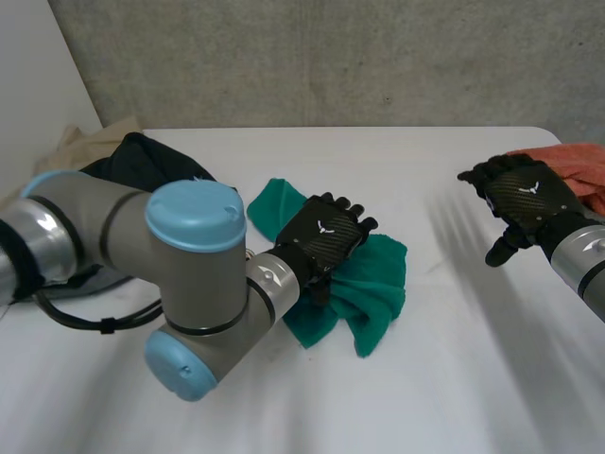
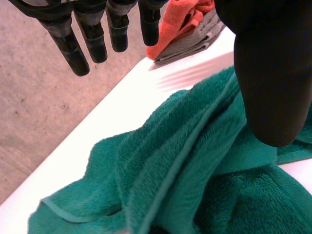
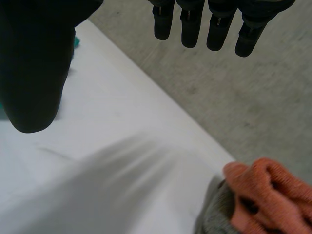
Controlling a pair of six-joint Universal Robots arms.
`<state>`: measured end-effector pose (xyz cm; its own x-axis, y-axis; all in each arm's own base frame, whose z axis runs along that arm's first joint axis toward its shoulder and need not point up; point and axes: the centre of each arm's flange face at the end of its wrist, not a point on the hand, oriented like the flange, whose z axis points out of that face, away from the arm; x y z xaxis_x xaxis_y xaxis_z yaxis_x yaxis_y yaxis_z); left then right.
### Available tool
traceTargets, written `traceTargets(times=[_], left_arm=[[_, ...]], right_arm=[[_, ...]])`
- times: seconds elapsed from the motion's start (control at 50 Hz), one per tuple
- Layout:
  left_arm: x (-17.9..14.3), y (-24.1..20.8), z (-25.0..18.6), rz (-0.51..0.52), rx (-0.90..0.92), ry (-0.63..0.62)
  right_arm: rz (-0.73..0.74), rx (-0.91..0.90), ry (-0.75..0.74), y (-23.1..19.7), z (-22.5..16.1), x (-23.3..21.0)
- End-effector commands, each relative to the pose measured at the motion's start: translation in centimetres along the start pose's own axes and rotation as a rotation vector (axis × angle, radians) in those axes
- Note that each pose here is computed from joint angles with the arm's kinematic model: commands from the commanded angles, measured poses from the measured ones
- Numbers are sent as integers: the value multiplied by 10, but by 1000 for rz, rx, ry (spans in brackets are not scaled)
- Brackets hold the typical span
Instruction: Fold the laundry.
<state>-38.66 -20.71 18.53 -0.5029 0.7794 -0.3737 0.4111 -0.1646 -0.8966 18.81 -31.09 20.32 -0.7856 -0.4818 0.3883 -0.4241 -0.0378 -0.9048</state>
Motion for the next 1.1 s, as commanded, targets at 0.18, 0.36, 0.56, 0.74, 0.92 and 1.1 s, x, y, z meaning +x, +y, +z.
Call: traceTargets(times=[0.18, 0.36, 0.56, 0.74, 0.92, 1.1], left_arm=[[-60, -18, -42, -13, 2, -155], [-39, 4, -47, -135, -65, -99], [-15, 23, -14, -163, -69, -54], [-33, 34, 7, -122, -104, -194], [-41, -3, -13, -104, -25, -225], [-54, -46, -33, -89, 92, -266]], right_arm=[[71, -141, -199, -12, -19, -48], [49, -151, -206, -11, -11, -61], [37, -199, -168, 10, 13, -58], [58, -188, -265, 35, 48, -74], [194, -153, -368, 44, 72, -93], [269, 23, -326, -4, 78, -88]])
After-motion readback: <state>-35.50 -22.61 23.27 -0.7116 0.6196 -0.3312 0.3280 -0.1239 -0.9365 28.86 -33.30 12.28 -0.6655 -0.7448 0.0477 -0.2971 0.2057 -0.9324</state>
